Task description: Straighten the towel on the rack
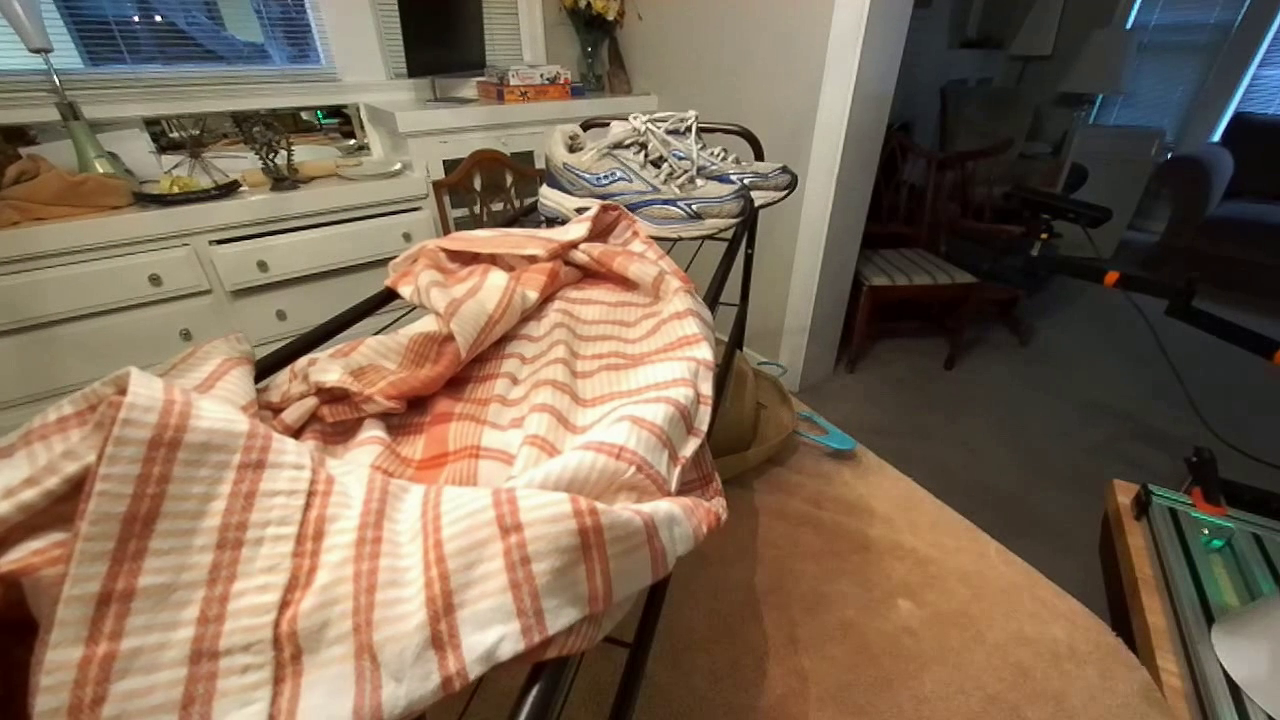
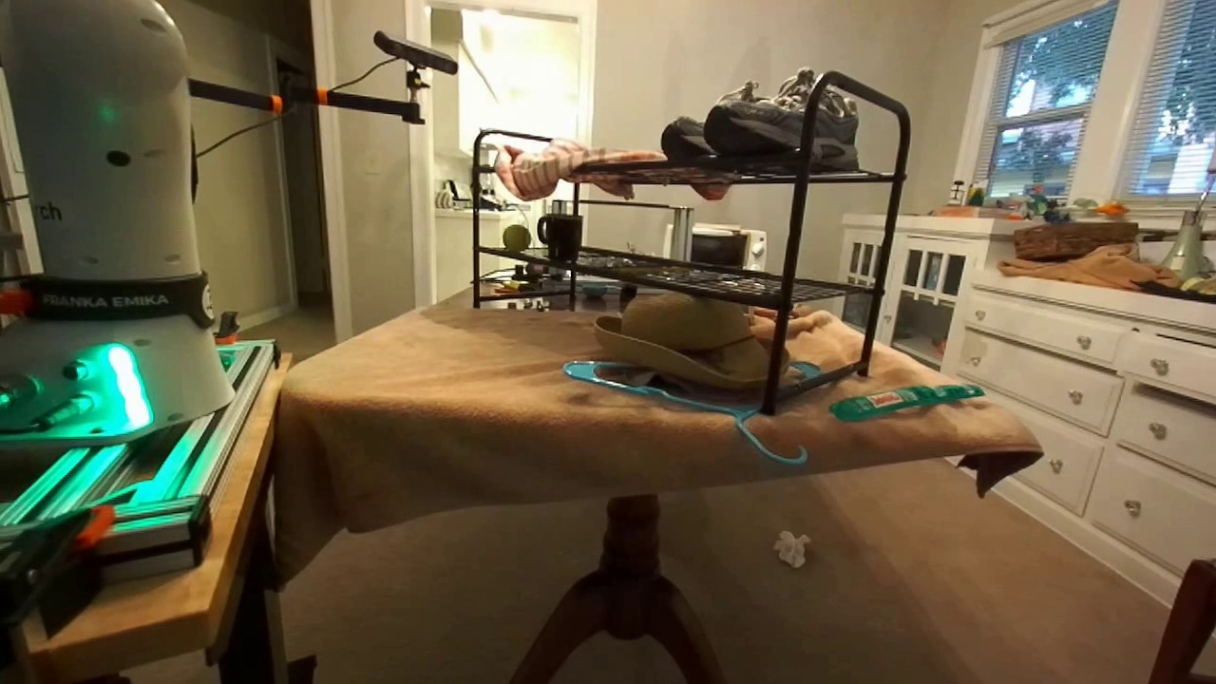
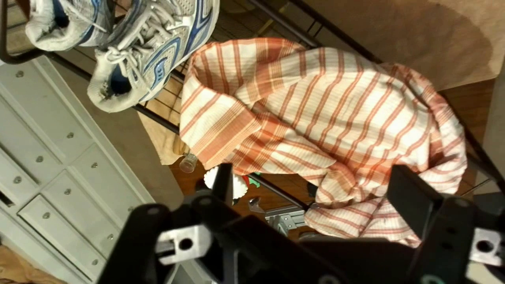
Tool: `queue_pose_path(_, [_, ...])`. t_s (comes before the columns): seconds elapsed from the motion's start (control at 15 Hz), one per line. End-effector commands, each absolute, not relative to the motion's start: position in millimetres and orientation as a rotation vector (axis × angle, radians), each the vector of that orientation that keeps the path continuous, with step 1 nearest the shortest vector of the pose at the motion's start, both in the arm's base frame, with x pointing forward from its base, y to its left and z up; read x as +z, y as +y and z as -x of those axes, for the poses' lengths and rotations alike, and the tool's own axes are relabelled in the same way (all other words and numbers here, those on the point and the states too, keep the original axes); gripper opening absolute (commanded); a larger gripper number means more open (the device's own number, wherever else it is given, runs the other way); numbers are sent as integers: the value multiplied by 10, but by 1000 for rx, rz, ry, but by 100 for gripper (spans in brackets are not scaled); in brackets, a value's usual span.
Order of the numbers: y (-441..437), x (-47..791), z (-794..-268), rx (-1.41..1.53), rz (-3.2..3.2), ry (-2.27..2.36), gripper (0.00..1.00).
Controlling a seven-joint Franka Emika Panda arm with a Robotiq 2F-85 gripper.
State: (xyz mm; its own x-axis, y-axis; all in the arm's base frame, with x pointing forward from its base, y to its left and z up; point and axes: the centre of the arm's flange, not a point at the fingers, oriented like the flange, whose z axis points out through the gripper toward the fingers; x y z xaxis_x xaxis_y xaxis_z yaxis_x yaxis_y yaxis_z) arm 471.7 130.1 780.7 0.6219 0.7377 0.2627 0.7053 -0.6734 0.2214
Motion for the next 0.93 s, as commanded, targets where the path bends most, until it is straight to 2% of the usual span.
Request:
queue_pose_path(0.0, [907,7293,-4139,501,-2757,1357,100])
queue_pose_path(0.53, [486,6672,-3875,498,-2682,1716,100])
queue_pose_path(0.6, [594,6950,-4056,446,-2704,1631,100])
queue_pose_path(0.87, [528,6780,-3986,458,-2689,1683,100])
